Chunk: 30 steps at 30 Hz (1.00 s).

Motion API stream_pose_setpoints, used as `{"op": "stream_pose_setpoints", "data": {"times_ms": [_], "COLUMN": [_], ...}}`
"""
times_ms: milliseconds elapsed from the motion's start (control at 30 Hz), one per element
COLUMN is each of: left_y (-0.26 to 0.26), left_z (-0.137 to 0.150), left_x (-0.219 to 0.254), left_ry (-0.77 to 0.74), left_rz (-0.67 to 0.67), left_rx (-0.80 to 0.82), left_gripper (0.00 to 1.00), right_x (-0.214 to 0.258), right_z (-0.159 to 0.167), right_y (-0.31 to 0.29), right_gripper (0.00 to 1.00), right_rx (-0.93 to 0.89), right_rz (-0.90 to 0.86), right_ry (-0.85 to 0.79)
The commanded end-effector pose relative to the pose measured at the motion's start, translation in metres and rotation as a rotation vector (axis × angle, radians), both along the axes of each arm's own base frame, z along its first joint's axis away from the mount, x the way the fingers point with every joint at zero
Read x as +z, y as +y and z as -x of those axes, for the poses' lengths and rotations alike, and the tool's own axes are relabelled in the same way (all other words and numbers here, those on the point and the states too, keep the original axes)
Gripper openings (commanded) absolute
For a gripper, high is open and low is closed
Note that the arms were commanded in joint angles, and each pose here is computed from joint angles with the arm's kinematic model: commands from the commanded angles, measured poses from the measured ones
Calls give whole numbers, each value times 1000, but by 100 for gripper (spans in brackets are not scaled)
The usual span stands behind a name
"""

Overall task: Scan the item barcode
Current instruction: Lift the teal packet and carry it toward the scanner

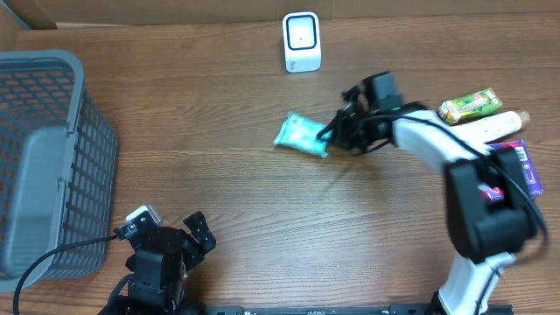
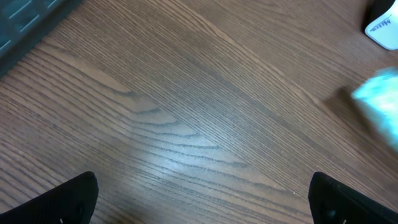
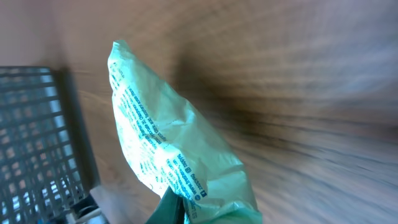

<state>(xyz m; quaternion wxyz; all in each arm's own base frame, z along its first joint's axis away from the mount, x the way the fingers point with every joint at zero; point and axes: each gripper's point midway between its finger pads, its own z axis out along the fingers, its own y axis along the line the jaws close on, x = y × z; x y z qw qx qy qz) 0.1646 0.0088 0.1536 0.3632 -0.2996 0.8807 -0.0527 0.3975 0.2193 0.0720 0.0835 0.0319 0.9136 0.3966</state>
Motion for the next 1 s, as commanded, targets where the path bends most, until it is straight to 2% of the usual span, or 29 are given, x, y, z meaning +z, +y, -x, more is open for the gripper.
{"op": "stream_pose_setpoints", "data": {"times_ms": [0,267,533,633,800,867,967], "left_y": [1,1,1,1,1,1,1], "left_z": [0,0,0,0,0,0,0], "left_x": [-1,-1,-1,-1,-1,-1,-1], "left_ry": [-3,-3,-3,-3,-3,-3,-4], "left_rz": [5,5,5,5,5,5,5], "left_rx": [11,11,11,11,11,11,11], "left_gripper": [99,100,99,100,100,99,99], "right_x": [86,162,189,182,187,199,222], "right_z": [-2,19,22,5,-24,-40,-61], "right_y": [-12,-42,-47,-67,-99,-116,-120], "right_gripper": [4,4,4,4,4,4,4], "right_rx": [109,96,80,-45,-229,-348,-440], "right_rz": [-33,-8,27,175,522,691,824], "right_ry": [-307,-451,-478,-470,-561,-627,-764]}}
